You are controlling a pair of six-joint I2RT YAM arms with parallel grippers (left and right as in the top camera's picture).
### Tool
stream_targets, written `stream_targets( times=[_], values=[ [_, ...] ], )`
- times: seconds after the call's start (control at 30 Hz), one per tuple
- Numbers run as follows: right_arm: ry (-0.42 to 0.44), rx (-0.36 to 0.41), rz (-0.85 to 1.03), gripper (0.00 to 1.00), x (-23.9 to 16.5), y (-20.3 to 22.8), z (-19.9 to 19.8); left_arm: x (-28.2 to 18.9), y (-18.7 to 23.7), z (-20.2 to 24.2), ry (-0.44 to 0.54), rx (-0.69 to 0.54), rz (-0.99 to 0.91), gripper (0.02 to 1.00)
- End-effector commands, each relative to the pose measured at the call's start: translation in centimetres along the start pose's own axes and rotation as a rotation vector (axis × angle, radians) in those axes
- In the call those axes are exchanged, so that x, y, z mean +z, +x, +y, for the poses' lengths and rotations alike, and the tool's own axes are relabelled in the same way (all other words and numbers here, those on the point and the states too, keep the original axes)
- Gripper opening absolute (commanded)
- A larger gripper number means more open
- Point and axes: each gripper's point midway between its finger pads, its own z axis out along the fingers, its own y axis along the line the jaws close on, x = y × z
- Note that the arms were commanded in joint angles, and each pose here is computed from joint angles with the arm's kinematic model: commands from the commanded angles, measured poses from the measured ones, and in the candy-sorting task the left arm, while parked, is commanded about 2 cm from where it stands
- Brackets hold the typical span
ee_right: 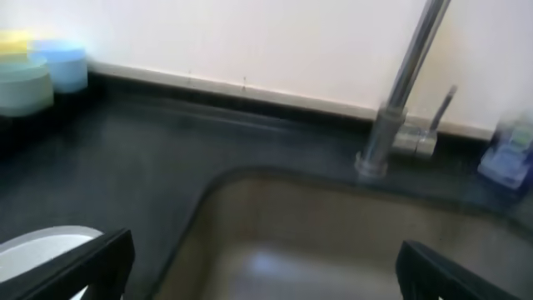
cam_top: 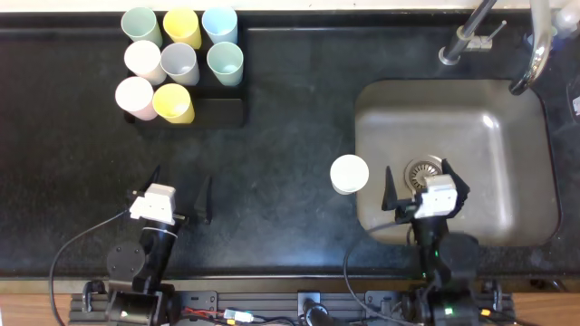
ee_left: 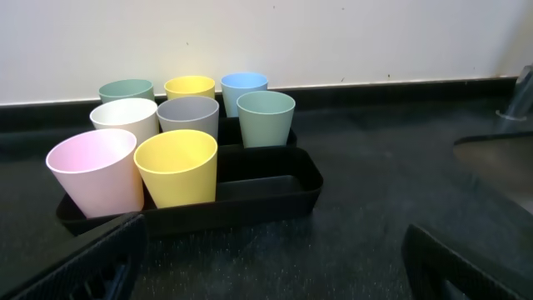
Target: Store Cups
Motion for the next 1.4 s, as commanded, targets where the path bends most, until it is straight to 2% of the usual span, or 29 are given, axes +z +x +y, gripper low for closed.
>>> stream_targets(
  times=[0.03,0.13,0.27,0.33,0.43,0.5,0.6,0.83,1.13,1.23,1.4],
  values=[
    [-0.004,0.035,0.024,0.998,-0.2,-7.7,-0.7,0.0,0.0,0.2,-0.008,0.022,-0.002,1.000],
    [-0.016,0.137,0.182,0.993,0.3,-10.7,-0.9,0.0,0.0,0.2,-0.008,0.022,-0.002,1.000],
    [-0.006,0.258,0.431,0.998,0.7,-11.6,-0.9,0.0,0.0,0.2,-0.008,0.022,-0.002,1.000],
    [-0.036,0.286,0.555,0.998,0.9,-11.3,-0.2,0.0,0.0,0.2,-0.008,0.022,-0.002,1.000],
    [-0.125,0.325,0.769,0.996,1.2,-9.7,1.7,0.0,0.0,0.2,-0.008,0.022,-0.002,1.000],
    [-0.172,0.329,0.891,0.987,1.6,-8.3,2.5,0.0,0.0,0.2,-0.008,0.022,-0.002,1.000],
    [-0.179,0.345,1.064,0.972,2.2,-5.5,3.1,0.0,0.0,0.2,-0.008,0.022,-0.002,1.000],
    [-0.220,0.278,1.333,0.967,2.5,-0.4,5.0,0.0,0.0,0.2,-0.008,0.022,-0.002,1.000],
    [-0.234,0.218,1.443,0.939,3.0,2.3,6.5,0.0,0.0,0.2,-0.008,0.022,-0.002,1.000],
    [-0.195,0.171,1.471,0.930,3.1,3.1,6.0,0.0,0.0,0.2,-0.008,0.022,-0.002,1.000],
    [-0.187,0.148,1.498,0.847,3.5,4.1,6.4,0.0,0.0,0.2,-0.008,0.022,-0.002,1.000]
  ],
)
